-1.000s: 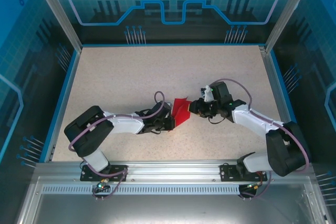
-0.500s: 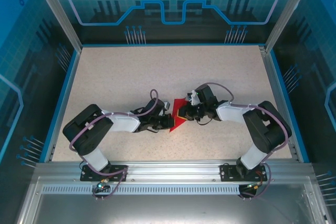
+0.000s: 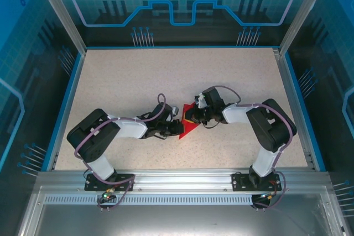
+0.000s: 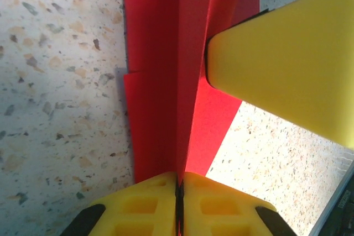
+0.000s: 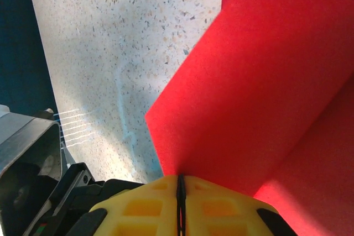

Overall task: Fold a paper plane with a square sheet of paper (pick it up from the middle)
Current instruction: Fourth fold the wing at the center of the table.

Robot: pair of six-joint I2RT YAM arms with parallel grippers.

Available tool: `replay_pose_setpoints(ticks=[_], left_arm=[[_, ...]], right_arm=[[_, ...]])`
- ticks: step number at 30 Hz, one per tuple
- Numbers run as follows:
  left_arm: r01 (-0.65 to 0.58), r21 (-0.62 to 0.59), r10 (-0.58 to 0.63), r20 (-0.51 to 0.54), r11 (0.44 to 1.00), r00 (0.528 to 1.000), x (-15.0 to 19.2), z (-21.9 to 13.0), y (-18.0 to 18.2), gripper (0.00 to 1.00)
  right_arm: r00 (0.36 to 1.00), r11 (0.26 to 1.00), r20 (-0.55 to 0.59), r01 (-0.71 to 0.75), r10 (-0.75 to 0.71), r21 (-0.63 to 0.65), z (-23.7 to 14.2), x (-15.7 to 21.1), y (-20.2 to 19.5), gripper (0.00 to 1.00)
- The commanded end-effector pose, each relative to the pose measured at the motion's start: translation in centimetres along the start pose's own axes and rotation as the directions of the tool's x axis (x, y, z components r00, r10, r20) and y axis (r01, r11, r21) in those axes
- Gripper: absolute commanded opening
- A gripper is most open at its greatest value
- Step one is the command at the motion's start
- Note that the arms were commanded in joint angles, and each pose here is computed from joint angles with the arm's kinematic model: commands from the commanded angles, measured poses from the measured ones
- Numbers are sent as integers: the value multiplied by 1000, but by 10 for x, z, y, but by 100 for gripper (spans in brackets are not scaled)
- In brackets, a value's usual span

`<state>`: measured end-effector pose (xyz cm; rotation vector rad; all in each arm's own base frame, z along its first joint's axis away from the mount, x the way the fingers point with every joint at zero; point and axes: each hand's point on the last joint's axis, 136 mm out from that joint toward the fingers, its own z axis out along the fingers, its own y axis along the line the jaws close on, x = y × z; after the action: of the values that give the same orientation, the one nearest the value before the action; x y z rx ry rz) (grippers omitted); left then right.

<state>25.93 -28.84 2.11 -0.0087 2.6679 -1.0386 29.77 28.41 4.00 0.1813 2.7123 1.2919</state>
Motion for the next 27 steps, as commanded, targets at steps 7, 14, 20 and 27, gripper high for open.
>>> replay_pose_setpoints(ticks=[7,14,20,27], left_arm=[[107,81,-100,-82,991,992,6,5,6,6],[147,133,-131,-122,980,984,4,7,3,5],[173,146,-154,-133,974,979,2,3,6,5],[204,151,-181,-151,967,972,1,5,8,4]], right_arm=[[1000,999,18,-10,9,35,3,-6,-8,10],[1000,999,22,-17,16,47,4,-9,-12,10],[1000,999,11,-14,14,53,7,-10,-14,10],[999,995,27,-49,47,84,8,-13,-25,11]])
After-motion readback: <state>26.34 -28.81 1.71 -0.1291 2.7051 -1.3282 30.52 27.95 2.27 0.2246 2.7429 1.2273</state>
